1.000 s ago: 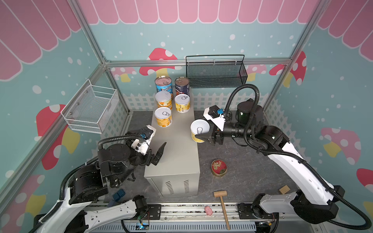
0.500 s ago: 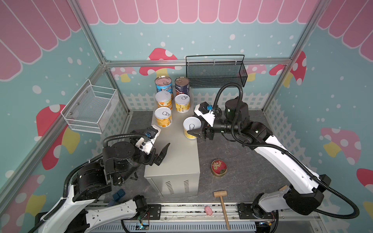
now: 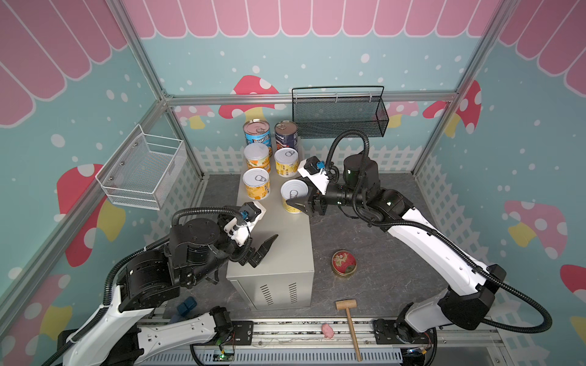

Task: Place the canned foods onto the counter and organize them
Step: 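Lower the yellow can onto the cabinet top beside the pineapple can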

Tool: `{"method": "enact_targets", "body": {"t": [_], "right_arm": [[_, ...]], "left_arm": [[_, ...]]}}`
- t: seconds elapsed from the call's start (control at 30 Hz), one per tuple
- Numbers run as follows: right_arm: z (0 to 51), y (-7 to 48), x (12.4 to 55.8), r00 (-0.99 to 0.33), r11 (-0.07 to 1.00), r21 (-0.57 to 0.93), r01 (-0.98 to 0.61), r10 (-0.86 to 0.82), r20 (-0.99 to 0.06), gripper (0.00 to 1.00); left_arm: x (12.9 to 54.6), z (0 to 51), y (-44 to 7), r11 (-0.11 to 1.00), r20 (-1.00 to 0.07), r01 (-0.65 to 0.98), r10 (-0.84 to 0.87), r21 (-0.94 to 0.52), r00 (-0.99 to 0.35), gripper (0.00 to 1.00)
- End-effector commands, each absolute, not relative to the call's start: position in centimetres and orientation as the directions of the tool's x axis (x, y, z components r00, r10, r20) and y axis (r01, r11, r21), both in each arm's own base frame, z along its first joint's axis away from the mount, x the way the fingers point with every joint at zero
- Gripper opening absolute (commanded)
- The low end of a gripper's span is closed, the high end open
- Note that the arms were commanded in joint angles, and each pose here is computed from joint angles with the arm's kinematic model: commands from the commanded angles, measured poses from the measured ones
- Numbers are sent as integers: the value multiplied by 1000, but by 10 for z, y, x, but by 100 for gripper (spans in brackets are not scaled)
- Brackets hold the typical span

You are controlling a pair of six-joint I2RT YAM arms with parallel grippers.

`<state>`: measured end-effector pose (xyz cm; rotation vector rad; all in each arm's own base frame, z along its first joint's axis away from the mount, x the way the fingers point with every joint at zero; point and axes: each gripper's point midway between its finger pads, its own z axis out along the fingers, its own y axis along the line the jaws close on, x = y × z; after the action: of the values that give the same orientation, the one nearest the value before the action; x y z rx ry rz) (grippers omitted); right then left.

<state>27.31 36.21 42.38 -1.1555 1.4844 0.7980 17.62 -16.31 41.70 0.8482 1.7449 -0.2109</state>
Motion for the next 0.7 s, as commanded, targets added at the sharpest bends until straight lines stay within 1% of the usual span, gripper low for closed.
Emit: {"method": "enact_targets", "body": {"t": [0.0,0.37,0.67], "right_arm": [[451,366,275,89,323,-146,-935,-184,-979,72],[446,356,267,83,341,-141,-929,-179,-980,87],[437,347,261,69,352,-133,-927,-188,-980,92]], "left_arm": [[172,420,-162,713,-896,650,431,265,-108,100],[175,420,-164,719,-891,642,439,268,-120,100],[176,421,-167,720,-894,645,431,255,-127,100]]}}
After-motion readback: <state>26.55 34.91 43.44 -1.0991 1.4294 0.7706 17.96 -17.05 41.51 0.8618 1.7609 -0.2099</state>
